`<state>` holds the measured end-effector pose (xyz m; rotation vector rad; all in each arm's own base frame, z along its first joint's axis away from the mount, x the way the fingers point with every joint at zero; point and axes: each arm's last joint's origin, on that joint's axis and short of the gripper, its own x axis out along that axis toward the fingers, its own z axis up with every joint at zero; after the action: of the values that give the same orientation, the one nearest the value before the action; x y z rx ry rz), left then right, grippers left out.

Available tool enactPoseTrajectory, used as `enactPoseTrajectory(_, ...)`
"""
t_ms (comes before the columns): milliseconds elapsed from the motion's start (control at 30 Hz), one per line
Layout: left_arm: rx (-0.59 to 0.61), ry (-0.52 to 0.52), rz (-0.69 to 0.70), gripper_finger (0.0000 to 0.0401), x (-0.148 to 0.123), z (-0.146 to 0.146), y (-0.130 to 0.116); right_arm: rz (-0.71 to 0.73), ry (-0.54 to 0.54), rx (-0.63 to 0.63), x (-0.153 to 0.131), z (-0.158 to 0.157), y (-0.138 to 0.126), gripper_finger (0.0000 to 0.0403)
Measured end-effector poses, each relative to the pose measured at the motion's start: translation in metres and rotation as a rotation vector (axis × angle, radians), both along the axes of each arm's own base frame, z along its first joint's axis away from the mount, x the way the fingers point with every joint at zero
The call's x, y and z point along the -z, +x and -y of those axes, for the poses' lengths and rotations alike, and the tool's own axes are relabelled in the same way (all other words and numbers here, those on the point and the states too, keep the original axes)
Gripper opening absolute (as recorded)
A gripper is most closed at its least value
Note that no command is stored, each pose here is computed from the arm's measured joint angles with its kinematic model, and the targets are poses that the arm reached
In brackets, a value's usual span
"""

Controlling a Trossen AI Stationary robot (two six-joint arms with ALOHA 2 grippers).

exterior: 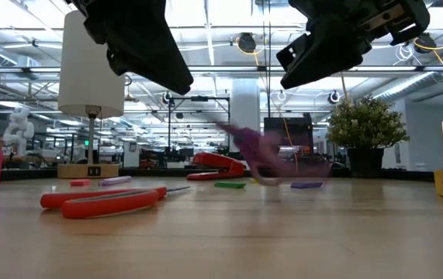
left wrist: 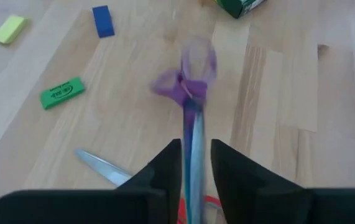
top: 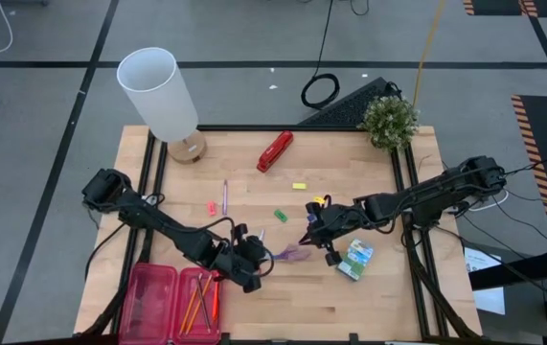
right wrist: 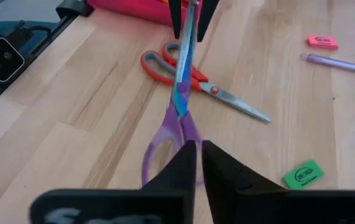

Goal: Pack school essentials
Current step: Put the purple scissors into the red supply box

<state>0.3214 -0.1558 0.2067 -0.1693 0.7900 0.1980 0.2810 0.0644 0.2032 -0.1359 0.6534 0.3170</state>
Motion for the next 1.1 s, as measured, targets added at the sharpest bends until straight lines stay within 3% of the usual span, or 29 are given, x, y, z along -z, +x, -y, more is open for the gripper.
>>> enactPoseTrajectory(167, 0.009, -0.006, -0.034, 0.0119, 0.002, 0.0, -0.002, -0.01, -0.002, -0.001, 0.001, 0.0, -0.001, 0.0004)
enactPoseTrajectory(467, 0.002, -0.003, -0.047, 0.0118, 0.003, 0.002, -0.005, -0.058, 0.059, -0.007, 0.01, -0.016, -0.002, 0.001)
enactPoseTrajectory(700, -0.007, 0.02, -0.056, 0.0153, 0.024, 0.007, 0.004, -0.01, -0.096, 0.058, 0.047, -0.052, -0.001, 0.0079)
enactPoseTrajectory(900, -0.006, 0.064, -0.115, 0.0217, 0.055, 0.007, 0.013, 0.013, -0.03, 0.098, 0.058, -0.047, 0.014, 0.0151)
enactPoseTrajectory(1100, -0.038, 0.071, -0.14, 0.0247, 0.075, -0.005, 0.025, -0.035, -0.039, 0.12, 0.069, -0.038, 0.017, 0.0175)
